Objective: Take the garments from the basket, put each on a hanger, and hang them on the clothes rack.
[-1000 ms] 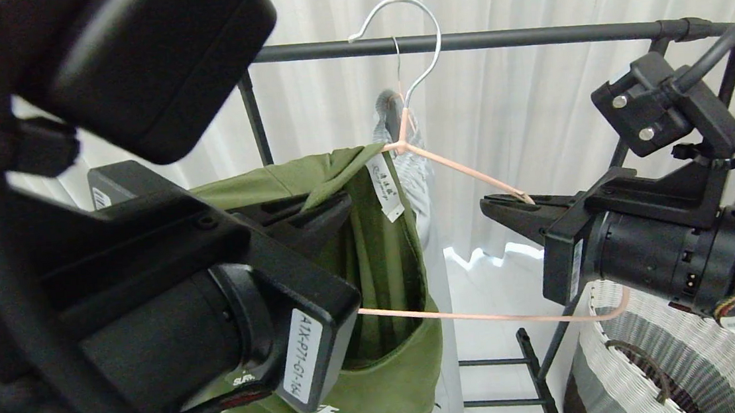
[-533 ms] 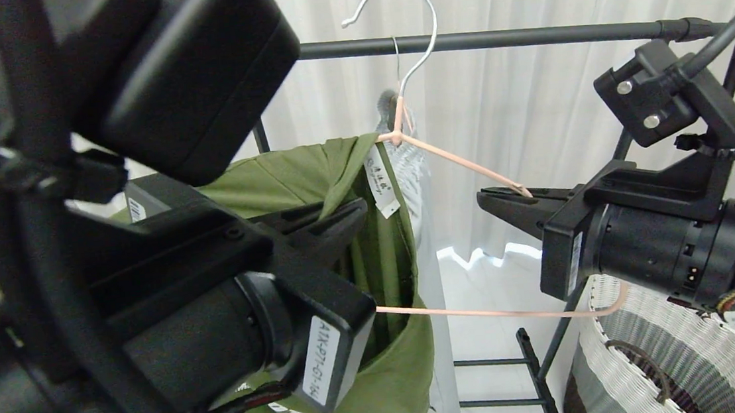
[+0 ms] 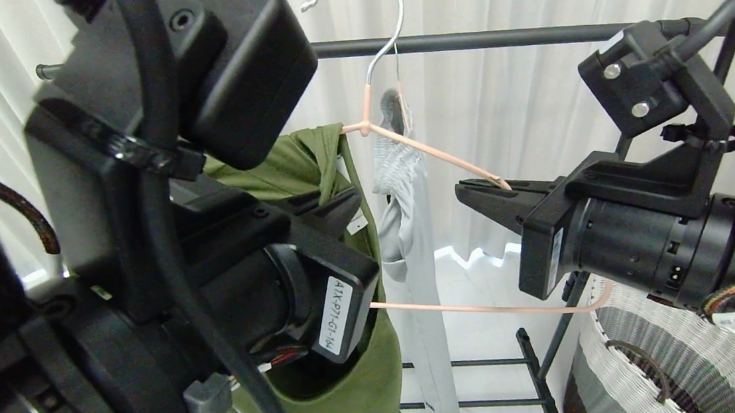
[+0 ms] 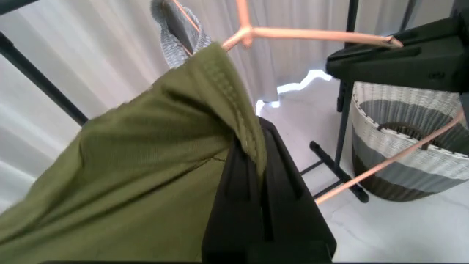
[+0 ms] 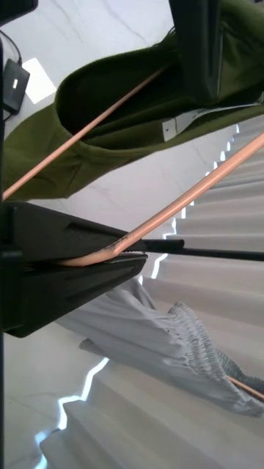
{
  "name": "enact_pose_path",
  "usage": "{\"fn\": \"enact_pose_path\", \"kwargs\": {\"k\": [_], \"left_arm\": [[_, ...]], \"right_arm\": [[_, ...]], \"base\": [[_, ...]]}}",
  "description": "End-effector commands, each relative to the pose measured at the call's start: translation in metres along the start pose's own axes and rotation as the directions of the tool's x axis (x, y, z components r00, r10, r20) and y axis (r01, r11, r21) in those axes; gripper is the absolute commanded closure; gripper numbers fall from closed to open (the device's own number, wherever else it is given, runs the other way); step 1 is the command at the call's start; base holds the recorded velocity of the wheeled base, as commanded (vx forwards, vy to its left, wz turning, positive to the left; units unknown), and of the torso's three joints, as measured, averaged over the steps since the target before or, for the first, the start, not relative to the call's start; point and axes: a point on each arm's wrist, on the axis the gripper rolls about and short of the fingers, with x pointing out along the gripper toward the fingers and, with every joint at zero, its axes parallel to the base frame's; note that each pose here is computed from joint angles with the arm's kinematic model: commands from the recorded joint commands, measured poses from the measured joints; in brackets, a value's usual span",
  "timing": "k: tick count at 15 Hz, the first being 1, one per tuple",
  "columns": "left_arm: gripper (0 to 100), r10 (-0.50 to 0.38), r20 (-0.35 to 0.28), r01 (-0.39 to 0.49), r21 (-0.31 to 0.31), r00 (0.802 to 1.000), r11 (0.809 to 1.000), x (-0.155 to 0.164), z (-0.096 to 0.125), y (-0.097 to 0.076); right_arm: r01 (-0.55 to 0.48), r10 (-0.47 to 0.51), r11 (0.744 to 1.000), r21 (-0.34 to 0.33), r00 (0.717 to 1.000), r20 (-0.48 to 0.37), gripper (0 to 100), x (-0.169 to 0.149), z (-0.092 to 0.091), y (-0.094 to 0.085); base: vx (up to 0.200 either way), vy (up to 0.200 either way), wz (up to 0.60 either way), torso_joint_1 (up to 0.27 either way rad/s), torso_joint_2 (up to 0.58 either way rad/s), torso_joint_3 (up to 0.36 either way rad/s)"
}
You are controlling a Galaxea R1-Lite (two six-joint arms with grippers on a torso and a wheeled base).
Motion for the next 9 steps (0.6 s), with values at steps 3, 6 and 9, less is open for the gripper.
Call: {"fn": "enact_pose_path", "kwargs": {"k": [3,6,9], "left_arm": [[0,-0.001,0.002,0.001,-0.003,1.0,1.0,-0.0002,0.0003,0.0001],[0,0.003,0.015,-0.003,-0.011,1.0,1.0,-0.0009,0.0015,0.0009],[0,0.008,0.04,-0.007,-0.023,0.999,1.0,-0.0066,0.0055,0.0062]], "right_arm": [[-0.006,0.006,1.0,-0.017,1.0,0.015,100,0.0015,0.0008,0.0019],[-0.003,0.005,0.999,-0.043,0.999,0.043,100,0.0018,0.0036,0.0019],[0.006,-0.001,0.997,-0.076,0.998,0.06,100,-0.0017,0.0077,-0.0004]], "base": [[0.0,0.0,0.0,0.0,0.0,0.0],[0.0,0.0,0.0,0.0,0.0,0.0],[0.0,0.0,0.0,0.0,0.0,0.0]]}}
